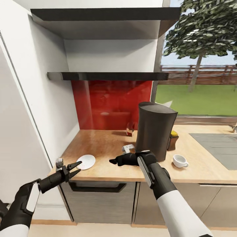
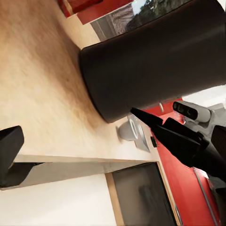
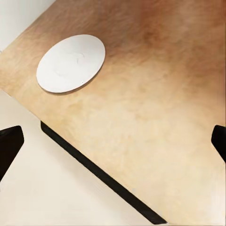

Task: Set up a coffee station on the kitchen countertop: keep the coffee maker on the countertop, move the bottle of coffee from the kitchen shelf to the counter next to the coffee maker, place a paper coffee filter on top of the coffee maker, put the saucer next to the coffee maker with the coffee cup on the saucer, and place the electric kettle next to the coffee maker.

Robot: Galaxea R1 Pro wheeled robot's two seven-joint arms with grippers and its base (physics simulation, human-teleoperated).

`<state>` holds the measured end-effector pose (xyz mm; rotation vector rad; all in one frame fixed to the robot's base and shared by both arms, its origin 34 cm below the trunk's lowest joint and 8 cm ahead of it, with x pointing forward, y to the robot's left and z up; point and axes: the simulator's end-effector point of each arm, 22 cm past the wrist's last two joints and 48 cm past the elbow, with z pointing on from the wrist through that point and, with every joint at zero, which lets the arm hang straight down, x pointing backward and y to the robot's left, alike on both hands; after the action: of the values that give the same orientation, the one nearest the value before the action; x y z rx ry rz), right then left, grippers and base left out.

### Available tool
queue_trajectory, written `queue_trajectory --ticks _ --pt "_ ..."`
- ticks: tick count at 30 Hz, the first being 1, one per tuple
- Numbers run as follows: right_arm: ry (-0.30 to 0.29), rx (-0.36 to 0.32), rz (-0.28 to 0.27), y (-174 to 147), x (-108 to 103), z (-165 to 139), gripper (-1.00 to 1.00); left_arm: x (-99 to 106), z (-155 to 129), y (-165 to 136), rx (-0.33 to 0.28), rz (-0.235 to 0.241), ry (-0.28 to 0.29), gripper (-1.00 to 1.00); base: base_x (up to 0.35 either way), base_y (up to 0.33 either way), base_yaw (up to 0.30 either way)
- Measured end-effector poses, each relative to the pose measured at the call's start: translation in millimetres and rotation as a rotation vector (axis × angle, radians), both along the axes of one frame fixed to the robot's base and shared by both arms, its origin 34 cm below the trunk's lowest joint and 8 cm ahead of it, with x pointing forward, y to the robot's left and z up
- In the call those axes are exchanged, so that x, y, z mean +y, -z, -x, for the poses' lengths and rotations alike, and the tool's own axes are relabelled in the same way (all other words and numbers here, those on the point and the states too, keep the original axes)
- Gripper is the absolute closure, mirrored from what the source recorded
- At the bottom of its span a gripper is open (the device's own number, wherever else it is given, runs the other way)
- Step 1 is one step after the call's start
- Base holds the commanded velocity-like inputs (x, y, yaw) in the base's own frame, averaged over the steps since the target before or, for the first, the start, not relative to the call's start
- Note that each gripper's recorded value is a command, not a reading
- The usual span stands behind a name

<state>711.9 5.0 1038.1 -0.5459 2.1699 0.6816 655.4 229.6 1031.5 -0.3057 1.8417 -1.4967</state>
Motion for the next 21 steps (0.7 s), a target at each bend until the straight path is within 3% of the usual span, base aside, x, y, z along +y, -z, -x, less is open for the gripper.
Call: queue_trajectory --ticks 14,21 --pt "-0.001 0.028 0.006 13 0 1 -1.00 -5 0 7 0.015 0.007 0.003 -1.00 0.043 0.000 0.265" --pt "-0.001 0.040 0.008 18 0 3 -1.00 -7 2 17 0.041 0.018 0.006 -1.00 0.251 0.000 0.266"
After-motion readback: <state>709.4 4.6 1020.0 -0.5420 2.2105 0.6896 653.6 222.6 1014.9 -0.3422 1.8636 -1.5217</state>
